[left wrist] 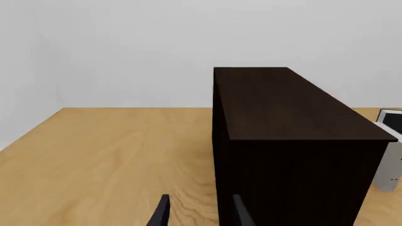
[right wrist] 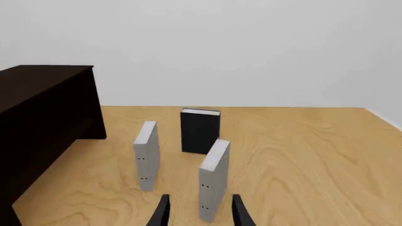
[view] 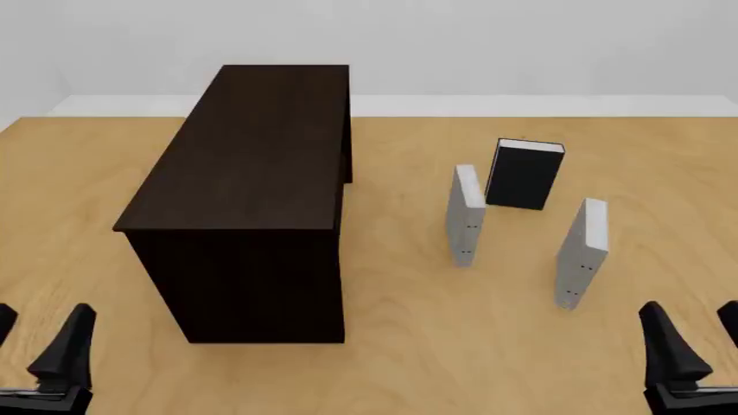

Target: Pick up the book on the right and place it under the cabinet shelf.

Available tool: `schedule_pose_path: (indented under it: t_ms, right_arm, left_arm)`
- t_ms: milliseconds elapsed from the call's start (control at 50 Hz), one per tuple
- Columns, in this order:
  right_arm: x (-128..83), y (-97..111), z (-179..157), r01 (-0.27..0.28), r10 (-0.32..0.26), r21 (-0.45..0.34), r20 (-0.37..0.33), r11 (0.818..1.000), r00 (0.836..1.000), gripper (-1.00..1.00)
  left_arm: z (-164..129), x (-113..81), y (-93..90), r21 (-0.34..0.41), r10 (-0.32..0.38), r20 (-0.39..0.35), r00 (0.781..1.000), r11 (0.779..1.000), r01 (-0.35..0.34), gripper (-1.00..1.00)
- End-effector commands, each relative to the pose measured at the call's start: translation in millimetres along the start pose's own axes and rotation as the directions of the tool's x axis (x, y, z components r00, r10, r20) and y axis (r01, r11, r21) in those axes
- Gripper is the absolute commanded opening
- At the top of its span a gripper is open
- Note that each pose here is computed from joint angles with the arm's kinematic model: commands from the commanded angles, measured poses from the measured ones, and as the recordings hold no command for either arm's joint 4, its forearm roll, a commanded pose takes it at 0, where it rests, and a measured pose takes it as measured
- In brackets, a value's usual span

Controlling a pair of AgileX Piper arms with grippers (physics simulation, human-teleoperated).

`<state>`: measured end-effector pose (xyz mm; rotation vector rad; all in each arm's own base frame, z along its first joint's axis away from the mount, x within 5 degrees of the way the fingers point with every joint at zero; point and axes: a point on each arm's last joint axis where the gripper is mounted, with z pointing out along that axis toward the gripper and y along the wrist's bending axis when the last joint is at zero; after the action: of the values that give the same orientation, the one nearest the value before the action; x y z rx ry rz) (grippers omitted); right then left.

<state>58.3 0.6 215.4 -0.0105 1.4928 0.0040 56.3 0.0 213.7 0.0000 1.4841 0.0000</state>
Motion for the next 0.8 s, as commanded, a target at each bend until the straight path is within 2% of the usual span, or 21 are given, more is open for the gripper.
schedule_pose_path:
  t_ms: [20, 40, 80, 120, 160, 180, 200, 240, 260, 300, 340, 360, 460, 480, 500, 580, 620, 720, 760, 780, 800]
  right_arm:
    - [-8, -1, 1, 0.01, -0.01, 0.008, -0.008, 1.0, 1.0, 1.0]
    - [-14, 0, 1, -0.008, 0.008, 0.006, -0.012, 1.0, 1.0, 1.0]
    - [-19, -1, 3, 0.005, -0.005, 0.007, -0.023, 1.0, 1.0, 1.0]
    - [-27, 0, 5, -0.011, 0.011, 0.005, -0.032, 1.0, 0.999, 1.0]
    - [-28, 0, 13, -0.026, 0.026, 0.004, -0.067, 1.0, 0.997, 1.0]
    - [-31, -4, 15, -0.023, 0.028, 0.053, -0.087, 0.998, 0.996, 1.0]
    - [-37, -2, 13, -0.023, 0.025, 0.023, -0.069, 0.999, 0.997, 1.0]
    - [-46, -2, 14, -0.022, 0.024, 0.023, -0.072, 0.999, 0.997, 1.0]
    - [-49, -1, 16, -0.042, 0.043, 0.017, -0.081, 0.999, 0.996, 1.0]
    - [-51, -7, 27, -0.031, 0.044, 0.089, -0.138, 0.996, 0.989, 1.0]
    - [-63, -4, 26, -0.024, 0.031, 0.056, -0.126, 0.998, 0.991, 1.0]
    - [-63, -6, 32, -0.009, 0.02, 0.069, -0.162, 0.998, 0.987, 1.0]
    - [-79, -6, 45, -0.04, 0.054, 0.069, -0.208, 0.997, 0.977, 1.0]
    - [-84, -7, 49, -0.031, 0.046, 0.069, -0.225, 0.997, 0.973, 1.0]
    - [-89, -6, 54, -0.053, 0.068, 0.069, -0.24, 0.996, 0.968, 1.0]
    - [-102, -6, 71, -0.064, 0.08, 0.065, -0.295, 0.996, 0.952, 1.0]
    - [-110, -6, 77, -0.061, 0.078, 0.065, -0.305, 0.996, 0.949, 1.0]
    - [-124, -7, 99, -0.066, 0.088, 0.07, -0.376, 0.995, 0.922, 1.0]
    - [-133, -8, 103, -0.053, 0.075, 0.067, -0.377, 0.996, 0.923, 1.0]
    - [-134, -7, 109, -0.043, 0.064, 0.06, -0.398, 0.997, 0.915, 1.0]
    - [-135, -7, 110, -0.043, 0.064, 0.06, -0.403, 0.997, 0.913, 1.0]
  left_arm:
    - [0, -0.7, 0.0, 0.0, 0.0, -0.001, 1.0, 1.0, 0.0, 1.0]
    - [0, -0.7, 0.0, 0.0, 0.0, -0.001, 1.0, 1.0, 0.0, 1.0]
    - [0, -0.7, 0.0, 0.0, 0.0, -0.001, 1.0, 1.0, 0.0, 1.0]
    - [0, -0.7, 0.0, 0.0, 0.0, -0.001, 1.0, 1.0, 0.0, 1.0]
    - [0, -0.7, 0.0, 0.0, 0.0, -0.001, 1.0, 1.0, 0.0, 1.0]
    - [0, -0.7, 0.0, 0.0, 0.0, -0.001, 1.0, 1.0, 0.0, 1.0]
    - [0, -0.7, 0.0, 0.0, 0.0, -0.001, 1.0, 1.0, 0.0, 1.0]
    - [0, -0.7, 0.0, 0.0, 0.0, -0.001, 1.0, 1.0, 0.0, 1.0]
    - [0, -0.7, 0.0, 0.0, 0.0, -0.001, 1.0, 1.0, 0.0, 1.0]
    - [0, -0.7, 0.0, 0.0, 0.0, -0.001, 1.0, 1.0, 0.0, 1.0]
    - [0, -0.7, 0.0, 0.0, 0.0, -0.001, 1.0, 1.0, 0.0, 1.0]
    - [0, -0.7, 0.0, 0.0, 0.0, -0.001, 1.0, 1.0, 0.0, 1.0]
    - [0, -0.7, 0.0, 0.0, 0.0, -0.001, 1.0, 1.0, 0.0, 1.0]
    - [0, -0.7, 0.0, 0.0, 0.0, -0.001, 1.0, 1.0, 0.0, 1.0]
    - [0, -0.7, 0.0, 0.0, 0.0, -0.001, 1.0, 1.0, 0.0, 1.0]
    - [0, -0.7, 0.0, 0.0, 0.0, -0.001, 1.0, 1.0, 0.0, 1.0]
    - [0, -0.7, 0.0, 0.0, 0.0, -0.001, 1.0, 1.0, 0.0, 1.0]
    - [0, -2.3, -0.3, 0.005, 0.027, 0.028, 0.999, 1.0, -0.027, 1.0]
    - [1, 0.8, -0.1, 0.002, -0.007, -0.009, 1.0, 1.0, 0.007, 1.0]
    - [0, -0.7, -0.5, 0.008, 0.011, 0.011, 1.0, 1.0, -0.011, 1.0]
    - [1, 0.6, -0.3, 0.005, -0.005, -0.007, 1.0, 1.0, 0.005, 1.0]
